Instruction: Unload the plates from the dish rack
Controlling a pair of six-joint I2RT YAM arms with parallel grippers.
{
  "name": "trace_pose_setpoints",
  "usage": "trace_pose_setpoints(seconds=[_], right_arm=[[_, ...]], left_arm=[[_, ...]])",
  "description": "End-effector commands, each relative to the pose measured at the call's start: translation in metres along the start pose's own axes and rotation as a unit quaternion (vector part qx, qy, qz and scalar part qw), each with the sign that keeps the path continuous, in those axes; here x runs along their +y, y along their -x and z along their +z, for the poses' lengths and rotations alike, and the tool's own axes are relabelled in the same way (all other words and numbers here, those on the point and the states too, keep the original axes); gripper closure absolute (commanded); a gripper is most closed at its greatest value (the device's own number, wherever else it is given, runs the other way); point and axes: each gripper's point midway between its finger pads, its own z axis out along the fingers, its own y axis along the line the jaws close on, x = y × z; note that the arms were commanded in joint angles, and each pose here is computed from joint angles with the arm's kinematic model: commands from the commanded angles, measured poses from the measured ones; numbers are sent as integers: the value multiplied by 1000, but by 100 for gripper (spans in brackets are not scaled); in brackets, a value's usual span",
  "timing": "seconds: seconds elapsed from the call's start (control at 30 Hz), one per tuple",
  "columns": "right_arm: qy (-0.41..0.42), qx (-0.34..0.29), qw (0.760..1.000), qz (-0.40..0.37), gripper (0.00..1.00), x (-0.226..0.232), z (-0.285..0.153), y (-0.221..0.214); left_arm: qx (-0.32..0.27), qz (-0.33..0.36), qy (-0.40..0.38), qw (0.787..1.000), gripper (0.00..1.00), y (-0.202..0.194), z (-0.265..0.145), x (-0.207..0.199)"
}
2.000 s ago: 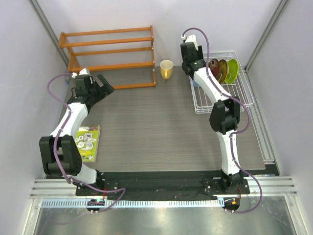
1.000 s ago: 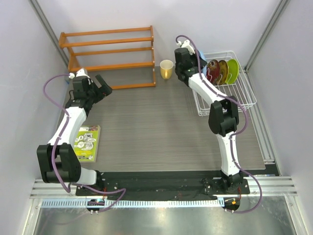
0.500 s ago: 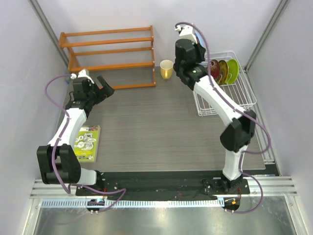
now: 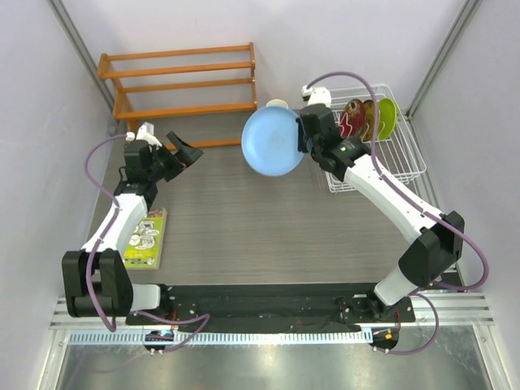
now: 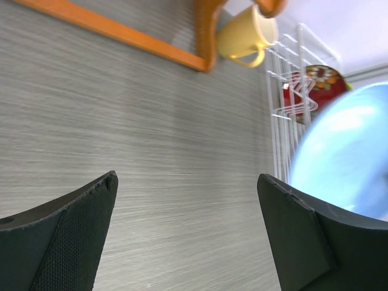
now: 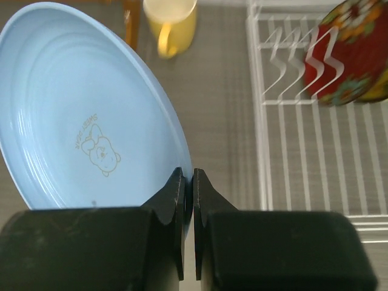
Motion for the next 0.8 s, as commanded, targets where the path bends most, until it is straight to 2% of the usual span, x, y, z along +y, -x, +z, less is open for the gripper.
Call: trace_pose_setpoints(seconds=[0.0,0.37,0.63,0.67,0.73,0.77], right_arm=[[98,1,992,83,99,39,-12,-3],[172,40,977,116,99,78,-2,-34],[207,56,968,129,99,99,2,-39],[210,57,967,130,99,101,3,-40],[217,60,965,133,99,104,2,-41],[215,60,965,134,99,103,3,-41]], left_arm=[[-28,1,-91,995,3,8,-12,-48],[-13,-11,-125,992,5,-19,-11,-56],[-4,-9,-174,985,10,-32,-4,-88],[-3,-8,-176,984,12,-33,-2,-90],[4,-5,-180,984,23,-39,1,-94],[6,-4,-177,984,40,-41,2,-93]])
